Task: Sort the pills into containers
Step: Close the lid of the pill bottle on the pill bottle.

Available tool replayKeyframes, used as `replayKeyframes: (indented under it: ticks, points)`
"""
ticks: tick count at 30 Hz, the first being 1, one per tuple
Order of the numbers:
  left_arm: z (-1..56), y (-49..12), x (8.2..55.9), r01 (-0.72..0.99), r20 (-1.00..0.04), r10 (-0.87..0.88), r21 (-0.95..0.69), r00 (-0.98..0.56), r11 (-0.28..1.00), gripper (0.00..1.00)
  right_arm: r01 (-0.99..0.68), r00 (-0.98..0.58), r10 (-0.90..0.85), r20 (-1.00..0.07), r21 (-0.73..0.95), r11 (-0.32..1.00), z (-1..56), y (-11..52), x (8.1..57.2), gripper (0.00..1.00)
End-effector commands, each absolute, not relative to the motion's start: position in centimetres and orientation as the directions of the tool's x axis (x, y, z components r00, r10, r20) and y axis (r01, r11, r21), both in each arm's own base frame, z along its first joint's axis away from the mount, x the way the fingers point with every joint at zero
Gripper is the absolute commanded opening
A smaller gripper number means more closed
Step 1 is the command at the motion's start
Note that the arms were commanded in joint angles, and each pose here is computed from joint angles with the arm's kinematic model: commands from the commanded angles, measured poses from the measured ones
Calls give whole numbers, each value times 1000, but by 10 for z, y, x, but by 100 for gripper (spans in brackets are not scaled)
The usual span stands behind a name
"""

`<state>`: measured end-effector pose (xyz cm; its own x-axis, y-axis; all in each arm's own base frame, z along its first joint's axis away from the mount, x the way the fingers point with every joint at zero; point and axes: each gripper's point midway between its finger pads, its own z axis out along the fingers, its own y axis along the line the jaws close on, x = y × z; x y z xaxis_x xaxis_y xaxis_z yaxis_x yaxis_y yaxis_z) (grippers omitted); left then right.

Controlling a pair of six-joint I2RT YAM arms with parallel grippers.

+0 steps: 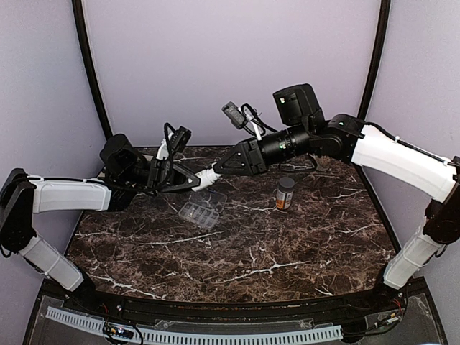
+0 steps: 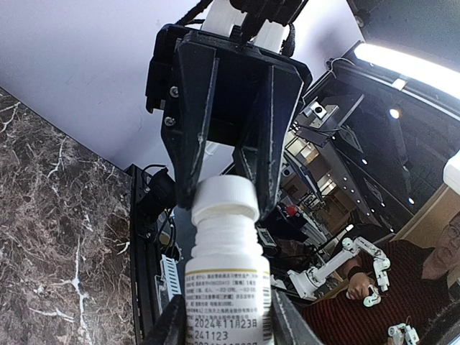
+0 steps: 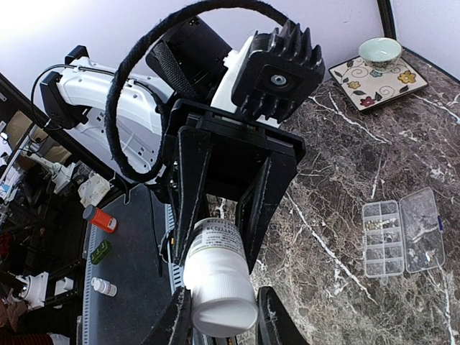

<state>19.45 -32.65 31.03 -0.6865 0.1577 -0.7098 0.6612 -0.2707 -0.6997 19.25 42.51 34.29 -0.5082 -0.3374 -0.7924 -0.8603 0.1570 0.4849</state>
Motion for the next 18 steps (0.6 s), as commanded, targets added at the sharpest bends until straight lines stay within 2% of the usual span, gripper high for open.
replayKeyframes:
  ticks: [1, 18]
  points:
    - [335, -325, 186, 715, -774, 130, -625, -620, -313, 0, -866, -497, -339, -799, 482, 132, 344, 427, 187, 4]
    - [333, -331, 195, 724, -779, 131, -620, -613, -302, 0, -856, -509, -357, -783, 506, 109, 338, 421, 177, 5]
